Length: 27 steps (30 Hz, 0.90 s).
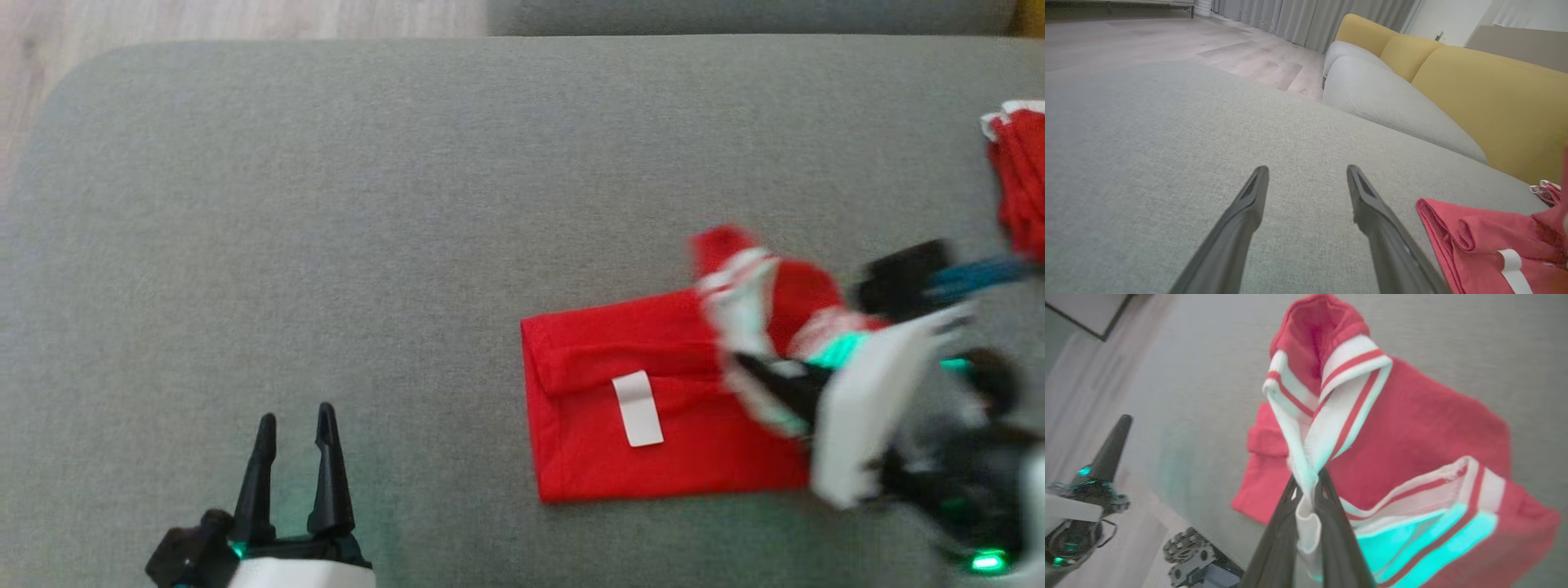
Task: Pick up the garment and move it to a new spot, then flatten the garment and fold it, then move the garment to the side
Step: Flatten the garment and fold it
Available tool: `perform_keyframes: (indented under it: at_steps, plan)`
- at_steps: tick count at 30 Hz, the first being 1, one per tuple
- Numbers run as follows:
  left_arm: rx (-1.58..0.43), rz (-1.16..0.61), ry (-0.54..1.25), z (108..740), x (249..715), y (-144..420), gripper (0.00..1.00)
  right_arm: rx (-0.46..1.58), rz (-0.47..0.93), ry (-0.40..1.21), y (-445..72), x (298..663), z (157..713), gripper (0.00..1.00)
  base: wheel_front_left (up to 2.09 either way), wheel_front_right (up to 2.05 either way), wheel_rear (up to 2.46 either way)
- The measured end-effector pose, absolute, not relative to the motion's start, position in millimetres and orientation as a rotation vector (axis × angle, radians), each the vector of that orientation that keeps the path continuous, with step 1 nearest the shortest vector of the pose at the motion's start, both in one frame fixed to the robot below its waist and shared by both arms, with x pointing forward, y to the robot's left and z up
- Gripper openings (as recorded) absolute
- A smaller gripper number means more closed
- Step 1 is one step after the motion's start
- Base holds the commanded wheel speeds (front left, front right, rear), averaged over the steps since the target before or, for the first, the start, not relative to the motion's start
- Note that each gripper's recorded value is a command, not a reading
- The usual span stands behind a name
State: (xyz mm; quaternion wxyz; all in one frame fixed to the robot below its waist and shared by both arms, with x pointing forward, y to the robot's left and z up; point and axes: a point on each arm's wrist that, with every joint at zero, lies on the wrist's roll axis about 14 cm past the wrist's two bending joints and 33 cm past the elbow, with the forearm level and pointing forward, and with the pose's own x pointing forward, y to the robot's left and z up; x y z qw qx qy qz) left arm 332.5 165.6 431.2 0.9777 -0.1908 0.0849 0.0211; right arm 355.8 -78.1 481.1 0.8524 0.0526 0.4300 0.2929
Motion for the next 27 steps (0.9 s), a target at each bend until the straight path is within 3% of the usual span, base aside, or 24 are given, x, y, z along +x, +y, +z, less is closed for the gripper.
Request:
perform_keyframes:
  at_steps: [7,27]
  plan:
    - [-0.393,0.073,0.181,428,323,170,1.00,0.176,0.760,0.901,-5,339,459,0.00,0.00,0.00,0.00]
    - [-0.389,0.072,0.150,437,320,172,1.00,0.251,0.742,0.836,17,333,426,0.00,0.00,0.00,0.00]
